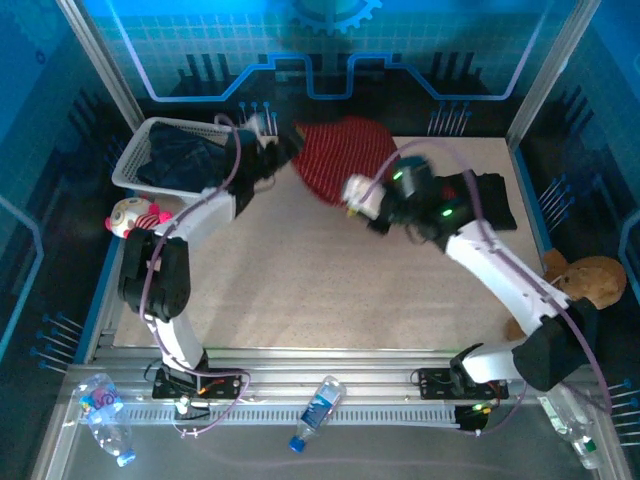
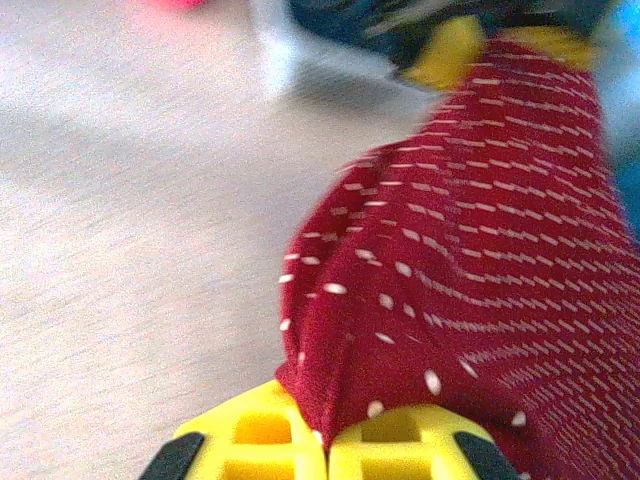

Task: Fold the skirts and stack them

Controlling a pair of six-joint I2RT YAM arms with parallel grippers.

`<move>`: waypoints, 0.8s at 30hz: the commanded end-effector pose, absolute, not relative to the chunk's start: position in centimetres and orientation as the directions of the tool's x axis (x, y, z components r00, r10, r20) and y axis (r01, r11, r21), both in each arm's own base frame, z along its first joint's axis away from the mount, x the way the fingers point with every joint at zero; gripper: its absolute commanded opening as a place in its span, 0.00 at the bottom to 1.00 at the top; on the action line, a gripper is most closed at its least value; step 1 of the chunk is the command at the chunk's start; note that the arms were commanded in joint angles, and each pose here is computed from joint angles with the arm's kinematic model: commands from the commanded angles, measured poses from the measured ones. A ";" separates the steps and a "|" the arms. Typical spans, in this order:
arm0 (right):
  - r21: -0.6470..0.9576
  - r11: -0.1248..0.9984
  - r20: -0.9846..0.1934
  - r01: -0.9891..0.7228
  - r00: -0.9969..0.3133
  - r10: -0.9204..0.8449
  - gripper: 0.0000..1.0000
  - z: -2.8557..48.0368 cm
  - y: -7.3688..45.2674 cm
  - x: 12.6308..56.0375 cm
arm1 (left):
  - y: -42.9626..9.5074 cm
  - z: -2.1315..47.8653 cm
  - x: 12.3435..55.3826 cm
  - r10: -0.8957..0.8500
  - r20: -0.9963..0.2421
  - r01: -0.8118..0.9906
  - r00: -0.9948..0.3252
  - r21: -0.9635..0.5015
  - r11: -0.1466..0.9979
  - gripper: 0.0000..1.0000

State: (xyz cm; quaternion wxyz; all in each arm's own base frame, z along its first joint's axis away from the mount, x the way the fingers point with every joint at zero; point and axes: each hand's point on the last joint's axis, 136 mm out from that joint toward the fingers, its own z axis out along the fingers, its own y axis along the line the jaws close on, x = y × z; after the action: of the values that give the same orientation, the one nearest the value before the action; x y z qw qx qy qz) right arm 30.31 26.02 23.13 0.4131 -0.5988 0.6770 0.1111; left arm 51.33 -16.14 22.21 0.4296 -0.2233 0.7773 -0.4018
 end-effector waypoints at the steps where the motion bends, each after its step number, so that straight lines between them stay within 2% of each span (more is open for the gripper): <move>1: -0.153 0.078 -0.519 -0.985 0.013 -0.854 0.44 15.5 27.5 22.3 | -11.4 23.5 47.1 -0.807 -0.457 -0.101 -0.373 -0.845 0.525 0.84; 3: 0.010 0.072 -0.553 -0.997 -0.065 -0.830 0.68 15.8 28.4 19.4 | -9.6 22.4 44.0 -0.810 -0.455 -0.220 -0.370 -0.804 0.552 0.91; 4: 0.032 0.100 -0.583 -0.994 -0.100 -0.806 1.00 16.5 28.7 19.4 | -8.7 21.7 42.4 -0.805 -0.463 -0.287 -0.372 -0.767 0.574 0.96; 6: -0.028 0.194 -0.676 -0.981 -0.124 -0.727 1.00 18.6 28.9 21.2 | -7.6 21.5 40.3 -0.786 -0.493 -0.357 -0.373 -0.706 0.612 0.99; 8: -0.084 0.382 -0.794 -0.920 -0.170 -0.584 1.00 21.5 28.0 24.9 | -7.2 21.3 39.1 -0.760 -0.511 -0.399 -0.402 -0.649 0.648 0.99; 11: 0.007 0.673 -0.896 -0.740 -0.304 -0.324 1.00 24.0 24.2 30.0 | -8.8 20.8 39.1 -0.722 -0.501 -0.384 -0.478 -0.620 0.685 0.99; 12: 0.079 0.787 -0.905 -0.612 -0.376 -0.201 1.00 24.2 21.7 32.0 | -9.9 20.6 39.4 -0.704 -0.497 -0.367 -0.508 -0.614 0.698 0.99; 13: 0.162 0.851 -0.885 -0.500 -0.454 -0.099 1.00 23.0 19.5 32.9 | -11.2 20.3 39.9 -0.686 -0.488 -0.345 -0.540 -0.615 0.709 0.99; 16: 0.398 0.888 -0.758 -0.229 -0.628 0.178 1.00 20.0 14.8 34.3 | -15.7 18.6 41.8 -0.623 -0.406 -0.268 -0.668 -0.649 0.712 0.99; 18: 0.478 0.874 -0.651 -0.088 -0.703 0.286 1.00 17.3 13.3 34.1 | -18.6 17.1 43.0 -0.571 -0.335 -0.237 -0.750 -0.669 0.704 0.99; 24: 0.390 0.882 -0.365 0.264 -0.835 0.411 1.00 9.2 10.0 30.7 | -22.7 12.7 45.2 -0.490 -0.227 -0.259 -0.842 -0.627 0.735 0.99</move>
State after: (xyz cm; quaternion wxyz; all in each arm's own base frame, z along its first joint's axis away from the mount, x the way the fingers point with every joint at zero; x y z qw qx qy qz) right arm 33.13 11.93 12.96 0.3162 0.0724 0.9254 0.1958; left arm 45.90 -20.83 13.07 0.2344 -0.2339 0.8986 -0.2880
